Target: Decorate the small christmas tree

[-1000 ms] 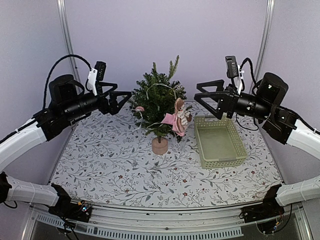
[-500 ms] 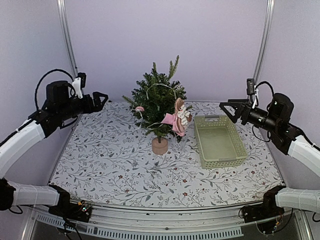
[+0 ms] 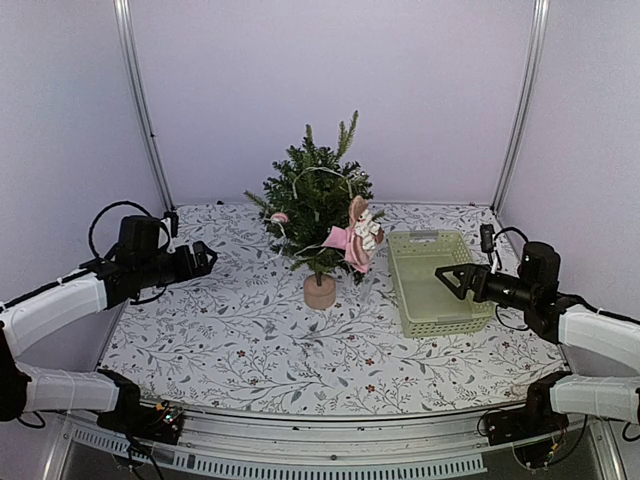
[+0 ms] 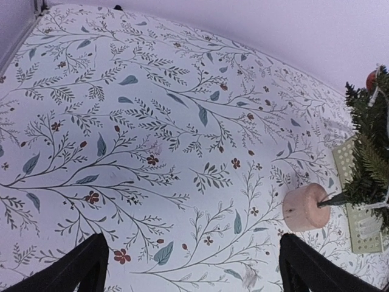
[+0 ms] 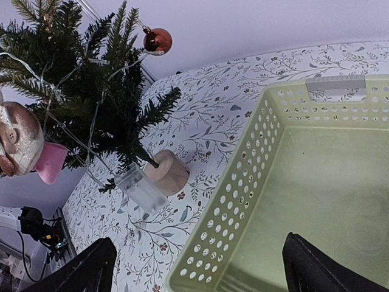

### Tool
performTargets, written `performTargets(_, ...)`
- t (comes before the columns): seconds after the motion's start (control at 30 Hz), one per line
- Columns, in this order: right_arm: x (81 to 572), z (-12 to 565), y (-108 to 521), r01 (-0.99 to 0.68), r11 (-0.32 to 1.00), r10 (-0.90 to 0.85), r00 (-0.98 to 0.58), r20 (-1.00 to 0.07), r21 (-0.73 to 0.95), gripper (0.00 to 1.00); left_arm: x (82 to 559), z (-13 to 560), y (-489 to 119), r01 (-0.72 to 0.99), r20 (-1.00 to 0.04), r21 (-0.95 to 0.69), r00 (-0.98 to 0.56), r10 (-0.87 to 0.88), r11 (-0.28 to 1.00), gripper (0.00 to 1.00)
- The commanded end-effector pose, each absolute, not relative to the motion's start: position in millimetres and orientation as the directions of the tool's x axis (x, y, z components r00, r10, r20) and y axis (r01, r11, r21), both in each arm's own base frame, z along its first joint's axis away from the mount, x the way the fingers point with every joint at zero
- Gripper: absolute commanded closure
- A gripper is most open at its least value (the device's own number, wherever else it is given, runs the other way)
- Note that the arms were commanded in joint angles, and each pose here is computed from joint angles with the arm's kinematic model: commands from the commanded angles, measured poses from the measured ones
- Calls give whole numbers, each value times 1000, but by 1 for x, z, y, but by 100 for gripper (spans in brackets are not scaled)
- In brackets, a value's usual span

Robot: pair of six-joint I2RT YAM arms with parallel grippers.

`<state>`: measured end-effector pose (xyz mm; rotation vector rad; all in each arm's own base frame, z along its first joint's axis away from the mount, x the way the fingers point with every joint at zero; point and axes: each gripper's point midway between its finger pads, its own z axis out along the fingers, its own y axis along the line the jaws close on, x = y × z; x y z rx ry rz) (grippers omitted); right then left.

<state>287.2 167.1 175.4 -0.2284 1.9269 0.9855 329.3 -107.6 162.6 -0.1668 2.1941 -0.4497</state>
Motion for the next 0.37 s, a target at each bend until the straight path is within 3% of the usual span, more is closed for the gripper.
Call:
performTargets(0.0,288,172,165,-517,651,261,-534,-804,555,1,330,163,-112,22,-765,-379,-570,-299,925,1)
performTargets(0.33,287,159,172,-528,624,236,-576,-783,577,1,331,145,-117,-7,-753,-330,-602,-267,944,1)
